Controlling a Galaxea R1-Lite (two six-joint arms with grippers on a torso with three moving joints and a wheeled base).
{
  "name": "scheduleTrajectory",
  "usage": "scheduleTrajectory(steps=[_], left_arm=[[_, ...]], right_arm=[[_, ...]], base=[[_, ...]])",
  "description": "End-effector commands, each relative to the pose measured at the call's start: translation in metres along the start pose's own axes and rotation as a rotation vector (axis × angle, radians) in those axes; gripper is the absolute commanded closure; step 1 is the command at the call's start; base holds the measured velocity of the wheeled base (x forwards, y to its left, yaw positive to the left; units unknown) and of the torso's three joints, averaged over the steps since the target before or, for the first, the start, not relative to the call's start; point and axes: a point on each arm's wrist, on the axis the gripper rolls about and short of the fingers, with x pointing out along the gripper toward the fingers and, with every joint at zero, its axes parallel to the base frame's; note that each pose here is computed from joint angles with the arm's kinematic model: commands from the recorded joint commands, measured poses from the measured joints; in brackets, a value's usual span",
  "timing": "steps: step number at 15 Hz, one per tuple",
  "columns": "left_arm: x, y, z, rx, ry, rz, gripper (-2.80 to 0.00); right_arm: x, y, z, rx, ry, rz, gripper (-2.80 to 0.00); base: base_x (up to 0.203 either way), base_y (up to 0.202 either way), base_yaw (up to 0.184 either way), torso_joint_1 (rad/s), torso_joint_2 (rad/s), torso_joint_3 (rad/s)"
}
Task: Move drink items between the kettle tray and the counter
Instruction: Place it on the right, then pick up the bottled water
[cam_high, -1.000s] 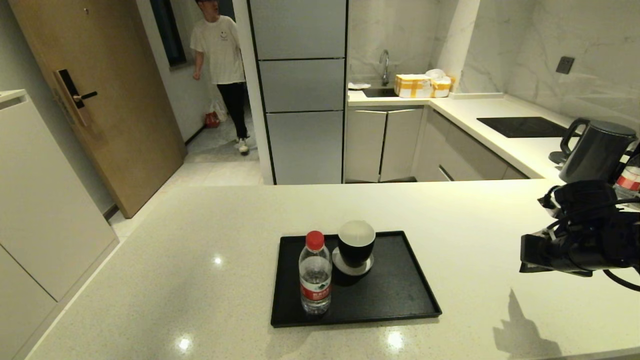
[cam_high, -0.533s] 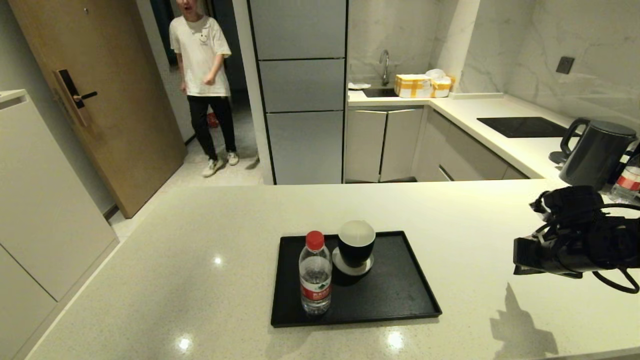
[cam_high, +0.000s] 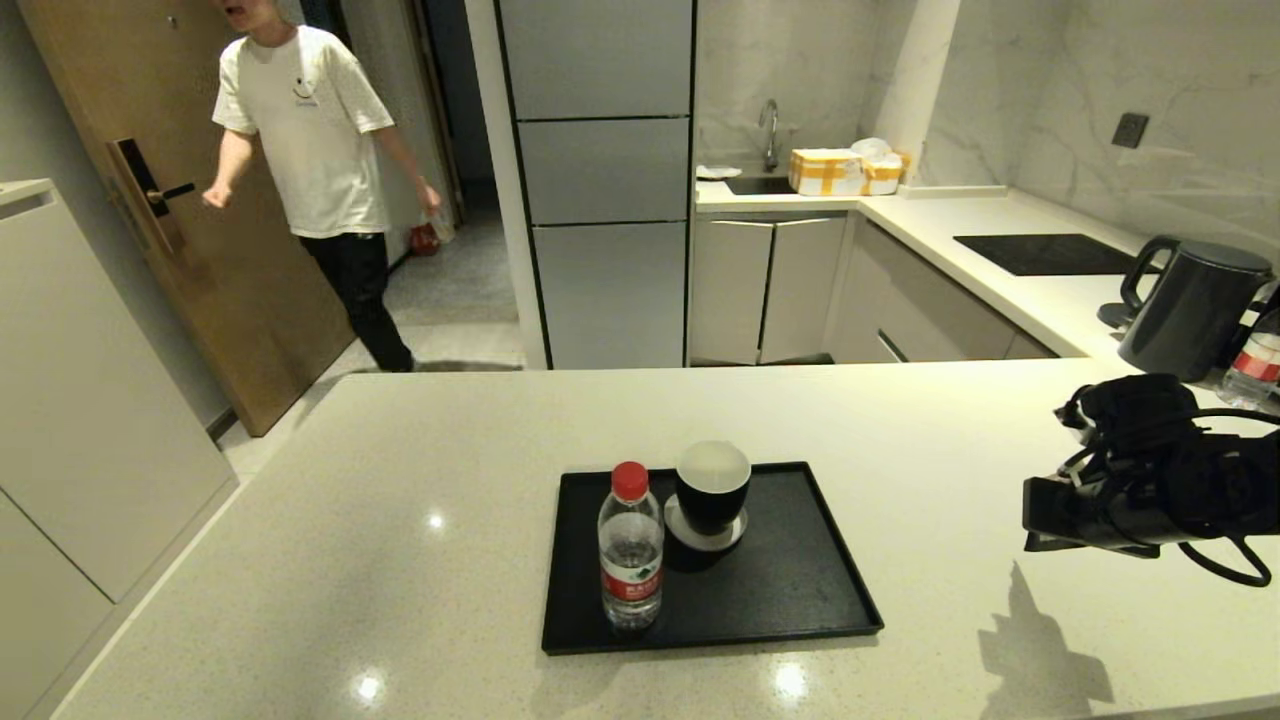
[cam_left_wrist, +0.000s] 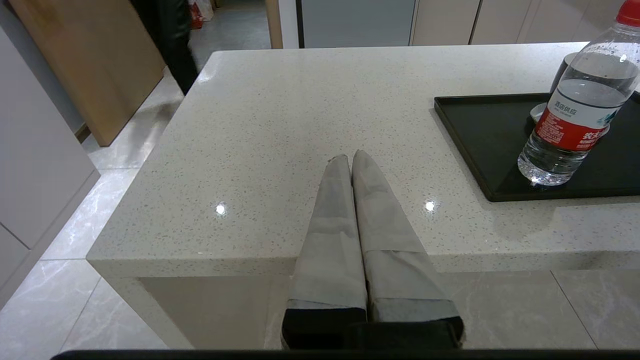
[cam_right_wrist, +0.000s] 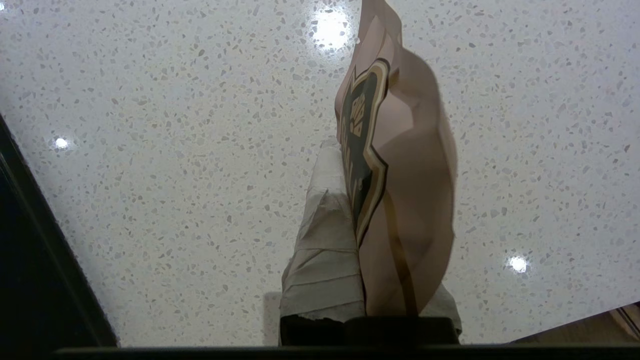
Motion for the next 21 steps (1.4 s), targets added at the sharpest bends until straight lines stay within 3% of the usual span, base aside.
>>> scheduleTrajectory(steps=[1,11,17,21], left_arm=[[0.000,0.000,0.000,0.000,-0.001,0.000,0.00],[0.000,0.000,0.000,0.000,-0.001,0.000,0.00],[0.000,0.000,0.000,0.000,-0.001,0.000,0.00],[0.000,0.000,0.000,0.000,-0.002,0.001,0.00]], right_arm=[[0.003,0.000,-0.002,-0.003,0.008,-0.009,-2.80],[-0.002,0.000,0.001,-0.003,-0.010,0.001,-2.80],[-0.068,0.027,-0.002,-0.075,-0.121,0.113,-2.80],[-0.137,0.050,-0.026,-0.170,-0.171,0.276,-2.80]], base=[[0.000,0.000,0.000,0.000,0.00,0.000],[0.000,0.000,0.000,0.000,0.00,0.000],[0.000,0.000,0.000,0.000,0.00,0.000],[0.000,0.000,0.000,0.000,0.00,0.000]])
